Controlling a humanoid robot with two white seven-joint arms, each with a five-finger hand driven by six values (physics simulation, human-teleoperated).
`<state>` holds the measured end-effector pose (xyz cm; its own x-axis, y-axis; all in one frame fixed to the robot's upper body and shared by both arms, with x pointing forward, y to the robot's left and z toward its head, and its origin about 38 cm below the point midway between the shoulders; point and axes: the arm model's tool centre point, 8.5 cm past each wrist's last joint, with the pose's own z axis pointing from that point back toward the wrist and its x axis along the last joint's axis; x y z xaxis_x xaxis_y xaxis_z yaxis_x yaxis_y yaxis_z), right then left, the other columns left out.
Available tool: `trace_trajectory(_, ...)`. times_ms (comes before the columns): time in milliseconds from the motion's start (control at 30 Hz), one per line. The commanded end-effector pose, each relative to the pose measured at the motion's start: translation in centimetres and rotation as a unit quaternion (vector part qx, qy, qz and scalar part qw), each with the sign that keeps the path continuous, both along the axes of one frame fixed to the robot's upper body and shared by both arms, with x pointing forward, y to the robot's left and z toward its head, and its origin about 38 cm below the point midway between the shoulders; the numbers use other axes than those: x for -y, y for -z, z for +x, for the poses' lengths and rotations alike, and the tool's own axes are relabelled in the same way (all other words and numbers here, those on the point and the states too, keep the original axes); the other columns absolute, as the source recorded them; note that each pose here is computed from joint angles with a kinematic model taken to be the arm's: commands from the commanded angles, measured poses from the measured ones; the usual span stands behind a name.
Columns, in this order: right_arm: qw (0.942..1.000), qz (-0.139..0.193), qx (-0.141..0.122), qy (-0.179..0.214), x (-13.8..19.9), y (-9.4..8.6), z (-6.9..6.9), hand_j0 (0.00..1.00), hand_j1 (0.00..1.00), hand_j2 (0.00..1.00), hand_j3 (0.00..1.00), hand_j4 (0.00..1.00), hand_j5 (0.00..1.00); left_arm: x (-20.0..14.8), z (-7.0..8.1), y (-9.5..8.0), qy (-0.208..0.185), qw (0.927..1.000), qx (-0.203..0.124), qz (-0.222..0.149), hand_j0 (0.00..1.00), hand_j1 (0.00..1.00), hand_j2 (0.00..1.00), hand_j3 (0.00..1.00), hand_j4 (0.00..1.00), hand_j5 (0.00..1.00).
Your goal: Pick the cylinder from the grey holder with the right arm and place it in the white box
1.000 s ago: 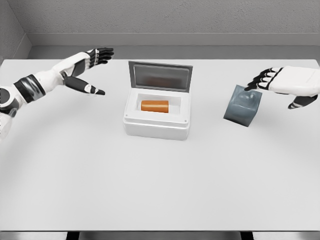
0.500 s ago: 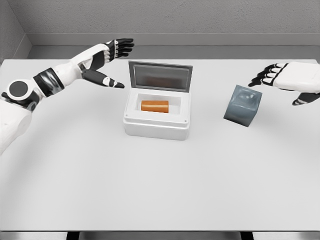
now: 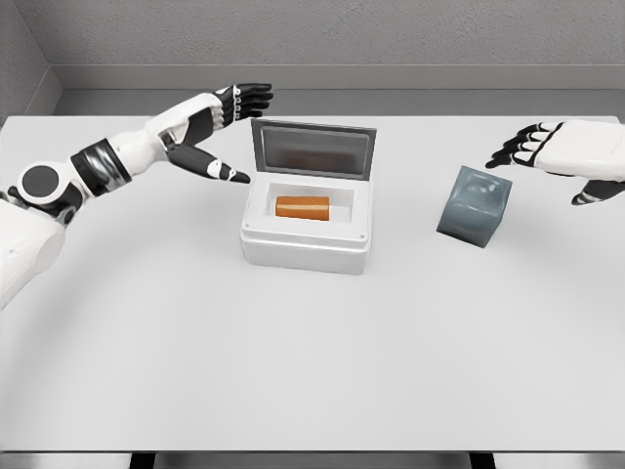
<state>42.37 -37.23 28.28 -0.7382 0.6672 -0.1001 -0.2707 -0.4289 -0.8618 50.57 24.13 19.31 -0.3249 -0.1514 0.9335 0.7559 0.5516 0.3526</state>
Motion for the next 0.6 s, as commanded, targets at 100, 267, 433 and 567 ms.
trace_trajectory(100,1.0000,0.002,0.001,0.002,0.1,-0.1,0.0,1.00,1.00,1.00,1.00,1.00,1.00,-0.3,-0.7,-0.5,0.008,0.9999,0.006,-0.002,1.00,1.00,1.00,1.00,1.00,1.00)
trace_trajectory(267,1.0000,0.002,0.000,0.003,0.1,-0.1,0.0,1.00,1.00,1.00,1.00,1.00,1.00,-0.4,-1.1,-1.3,0.016,0.9997,0.017,0.002,1.00,1.00,1.00,1.00,1.00,1.00)
trace_trajectory(433,1.0000,0.002,0.000,0.002,0.0,0.0,0.0,1.00,1.00,1.00,1.00,1.00,1.00,-0.3,-2.7,-2.0,0.038,0.9988,0.028,0.006,1.00,1.00,1.00,1.00,1.00,1.00)
trace_trajectory(567,1.0000,0.002,-0.001,0.001,0.0,0.0,0.0,1.00,1.00,1.00,1.00,1.00,1.00,-1.1,-3.3,-3.4,0.044,0.9982,0.040,0.006,1.00,1.00,1.00,1.00,1.00,1.00)
